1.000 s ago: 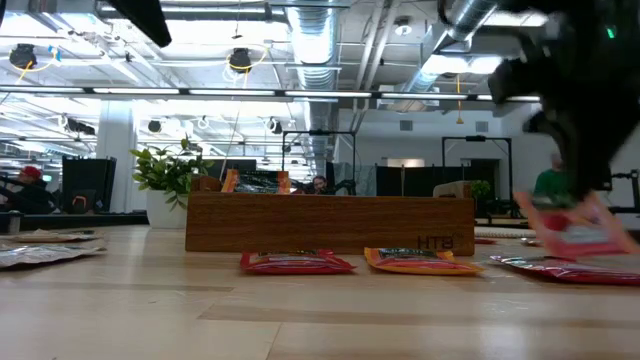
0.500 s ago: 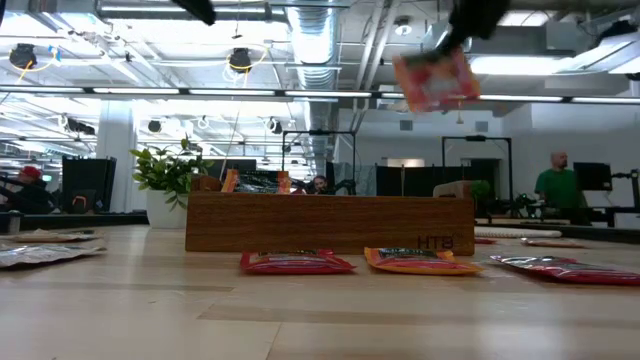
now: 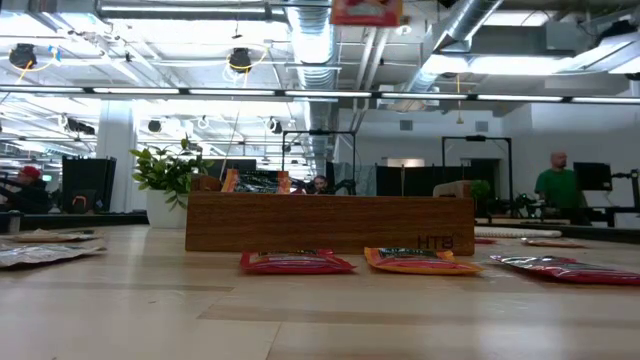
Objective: Pick & Place Tea
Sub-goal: Put the orange tea bag into the left section of the wooden organizer
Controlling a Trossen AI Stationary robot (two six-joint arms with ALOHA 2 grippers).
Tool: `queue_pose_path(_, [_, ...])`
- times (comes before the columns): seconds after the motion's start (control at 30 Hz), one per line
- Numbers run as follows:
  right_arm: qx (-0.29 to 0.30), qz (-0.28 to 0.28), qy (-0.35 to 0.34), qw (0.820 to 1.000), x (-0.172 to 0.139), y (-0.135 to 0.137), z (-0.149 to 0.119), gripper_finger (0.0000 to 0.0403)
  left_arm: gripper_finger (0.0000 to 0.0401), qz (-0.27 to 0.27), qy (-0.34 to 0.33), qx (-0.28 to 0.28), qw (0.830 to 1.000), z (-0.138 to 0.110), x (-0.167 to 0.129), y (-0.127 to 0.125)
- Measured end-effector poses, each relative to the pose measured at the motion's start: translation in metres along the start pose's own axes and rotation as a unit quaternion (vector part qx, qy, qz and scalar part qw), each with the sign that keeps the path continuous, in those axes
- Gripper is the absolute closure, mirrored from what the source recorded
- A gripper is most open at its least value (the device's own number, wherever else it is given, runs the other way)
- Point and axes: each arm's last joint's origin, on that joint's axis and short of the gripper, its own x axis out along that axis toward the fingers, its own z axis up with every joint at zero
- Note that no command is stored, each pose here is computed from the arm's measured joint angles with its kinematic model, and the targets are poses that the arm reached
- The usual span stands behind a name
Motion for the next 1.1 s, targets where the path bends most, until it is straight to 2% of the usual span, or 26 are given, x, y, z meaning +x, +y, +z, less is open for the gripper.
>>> queue_pose_path(0.27, [-0.008,-0.01,-0.023,1.0,0.0,0.0,0.004,0.0403,0.0305,-0.079,-0.016,-0.036,0.996,0.011,0.009,0.014])
queue_pose_path(0.53, [-0.036,-0.033,-0.029,0.998,0.0,-0.001,0.004,0.0403,0.0305,-0.125,-0.032,-0.061,0.99,0.016,0.013,0.016])
queue_pose_path(0.7, [-0.047,-0.037,-0.029,0.998,0.001,-0.003,0.005,0.0403,0.0305,-0.124,-0.043,-0.073,0.989,0.019,0.017,0.017])
queue_pose_path(1.1, [-0.057,-0.041,-0.029,0.997,0.001,-0.006,0.006,0.0403,0.0305,-0.104,-0.023,-0.082,0.991,0.015,0.033,0.022])
